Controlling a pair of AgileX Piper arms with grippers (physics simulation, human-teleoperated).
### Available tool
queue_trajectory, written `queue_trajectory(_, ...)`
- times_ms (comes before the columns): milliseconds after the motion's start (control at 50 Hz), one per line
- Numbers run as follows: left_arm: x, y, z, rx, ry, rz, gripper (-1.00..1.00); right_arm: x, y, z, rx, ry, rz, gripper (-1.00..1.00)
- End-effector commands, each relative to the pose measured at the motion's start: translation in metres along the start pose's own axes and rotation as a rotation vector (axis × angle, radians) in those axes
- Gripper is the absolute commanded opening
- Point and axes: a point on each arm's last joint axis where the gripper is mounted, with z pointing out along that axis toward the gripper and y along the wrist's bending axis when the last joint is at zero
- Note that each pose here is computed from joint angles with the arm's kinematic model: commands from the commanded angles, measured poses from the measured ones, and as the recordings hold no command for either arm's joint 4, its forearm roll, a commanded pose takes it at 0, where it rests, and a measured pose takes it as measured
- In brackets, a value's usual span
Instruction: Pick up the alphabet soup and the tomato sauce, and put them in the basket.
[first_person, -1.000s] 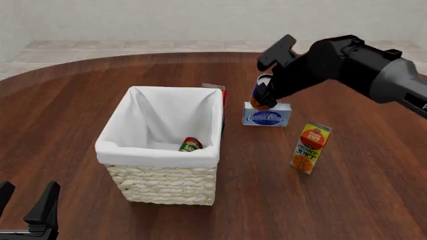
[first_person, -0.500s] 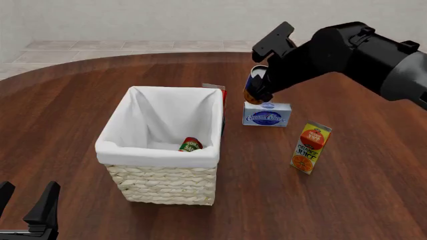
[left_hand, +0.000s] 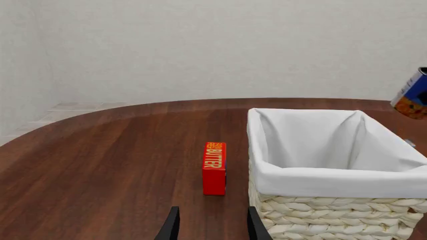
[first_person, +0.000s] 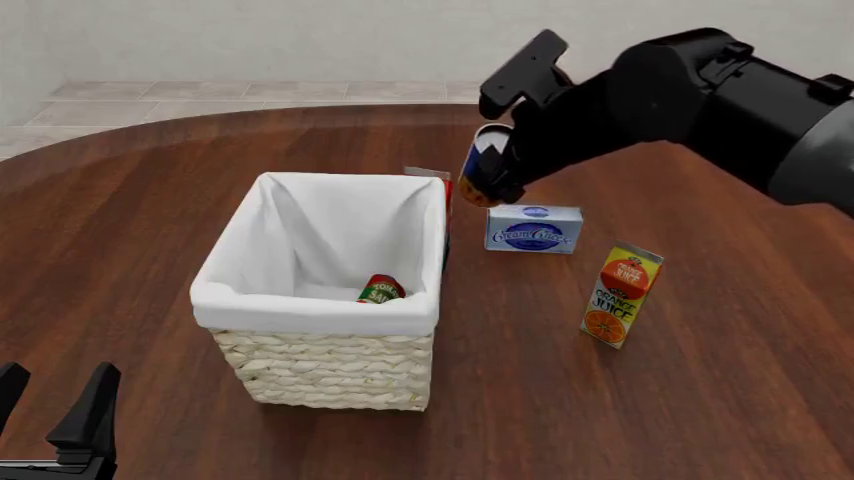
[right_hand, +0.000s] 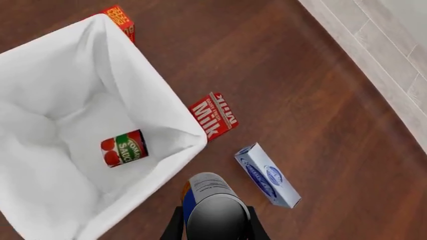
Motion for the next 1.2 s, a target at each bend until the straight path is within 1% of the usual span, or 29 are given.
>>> queue_trajectory(20, 0.0, 0.0, 0.0, 0.0, 0.0, 0.0, 1.0, -0.01, 0.012, -0.007, -0.017, -0.034, -0.001, -1.0)
queue_trajectory(60, 0.0, 0.0, 0.0, 0.0, 0.0, 0.0, 1.0, -0.012, 0.016, -0.007, -0.026, -0.036, -0.007, -1.0)
queue_trajectory(280, 0.0, 0.0, 0.0, 0.0, 0.0, 0.0, 1.0, -0.02, 0.023, -0.009, -0.042, -0.051, -0.028, -1.0)
queue_trajectory(660, 0.0, 0.0, 0.0, 0.0, 0.0, 0.0, 1.0, -0.025, 0.044, -0.007, -0.083, -0.06, -0.069, -1.0)
queue_trajectory(940, 0.0, 0.0, 0.0, 0.0, 0.0, 0.0, 1.0, -0.028, 0.047, -0.002, -0.089, -0.065, -0.081, -1.0)
queue_trajectory(1200, 0.0, 0.0, 0.0, 0.0, 0.0, 0.0, 1.0, -0.031, 0.058, 0.005, -0.111, -0.066, -0.103, -1.0)
